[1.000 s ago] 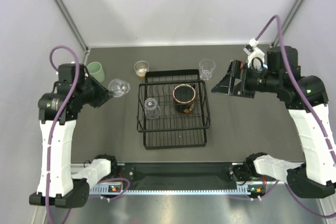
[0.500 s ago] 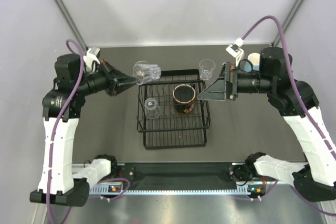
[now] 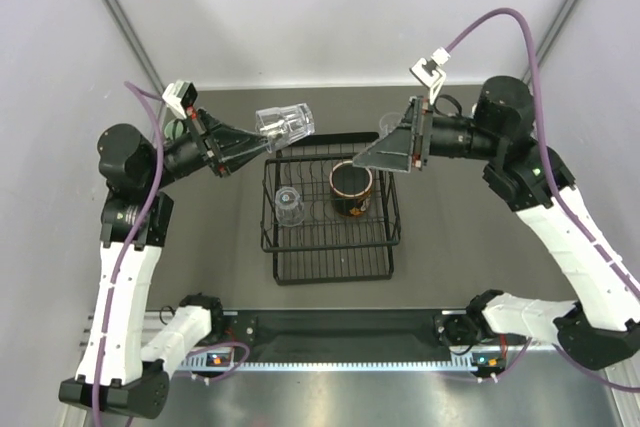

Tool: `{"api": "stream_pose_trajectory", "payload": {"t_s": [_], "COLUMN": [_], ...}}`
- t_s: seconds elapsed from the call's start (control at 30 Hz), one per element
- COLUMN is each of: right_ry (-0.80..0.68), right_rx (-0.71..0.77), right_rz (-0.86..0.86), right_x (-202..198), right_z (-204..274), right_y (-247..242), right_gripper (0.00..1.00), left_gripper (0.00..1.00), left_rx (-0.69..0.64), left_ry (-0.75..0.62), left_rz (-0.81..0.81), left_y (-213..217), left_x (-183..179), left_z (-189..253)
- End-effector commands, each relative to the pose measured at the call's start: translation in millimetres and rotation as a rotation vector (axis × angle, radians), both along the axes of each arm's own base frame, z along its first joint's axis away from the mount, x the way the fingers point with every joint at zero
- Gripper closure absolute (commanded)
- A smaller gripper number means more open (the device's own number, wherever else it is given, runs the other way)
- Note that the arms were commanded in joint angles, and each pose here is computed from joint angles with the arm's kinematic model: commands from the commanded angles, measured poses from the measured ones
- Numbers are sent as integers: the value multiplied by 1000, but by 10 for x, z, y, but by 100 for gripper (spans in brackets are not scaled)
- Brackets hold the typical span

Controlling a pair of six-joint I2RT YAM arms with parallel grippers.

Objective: Load the cups into the dish rack

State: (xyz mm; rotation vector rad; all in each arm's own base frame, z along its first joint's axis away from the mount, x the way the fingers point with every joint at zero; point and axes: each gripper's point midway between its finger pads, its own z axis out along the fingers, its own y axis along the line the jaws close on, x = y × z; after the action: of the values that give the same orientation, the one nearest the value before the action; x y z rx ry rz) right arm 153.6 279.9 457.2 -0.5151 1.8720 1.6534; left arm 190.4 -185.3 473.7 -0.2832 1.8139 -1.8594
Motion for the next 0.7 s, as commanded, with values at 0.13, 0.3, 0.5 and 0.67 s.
{"api": "stream_pose_trajectory", "payload": {"t_s": [0.13, 0.3, 0.5, 0.67], "right_ry": [-101, -113, -105, -92], "right_rx": [144, 173, 200, 246], "right_rz": [14, 65, 115, 163], "right_x": [183, 182, 150, 67], "right_z": [484, 597, 705, 798], "right_y": [363, 550, 682, 709], "right_gripper": [0, 0, 7, 23], "left_gripper": [100, 100, 100, 100], "left_rx": [-77, -71, -76, -81], "left_ry": [-135, -115, -121, -110], "left_rz": [-107, -152, -177, -190], "left_y": [-93, -178, -252, -297], "left_x": [-179, -184, -193, -196], "left_z": [222, 148, 140, 96]}}
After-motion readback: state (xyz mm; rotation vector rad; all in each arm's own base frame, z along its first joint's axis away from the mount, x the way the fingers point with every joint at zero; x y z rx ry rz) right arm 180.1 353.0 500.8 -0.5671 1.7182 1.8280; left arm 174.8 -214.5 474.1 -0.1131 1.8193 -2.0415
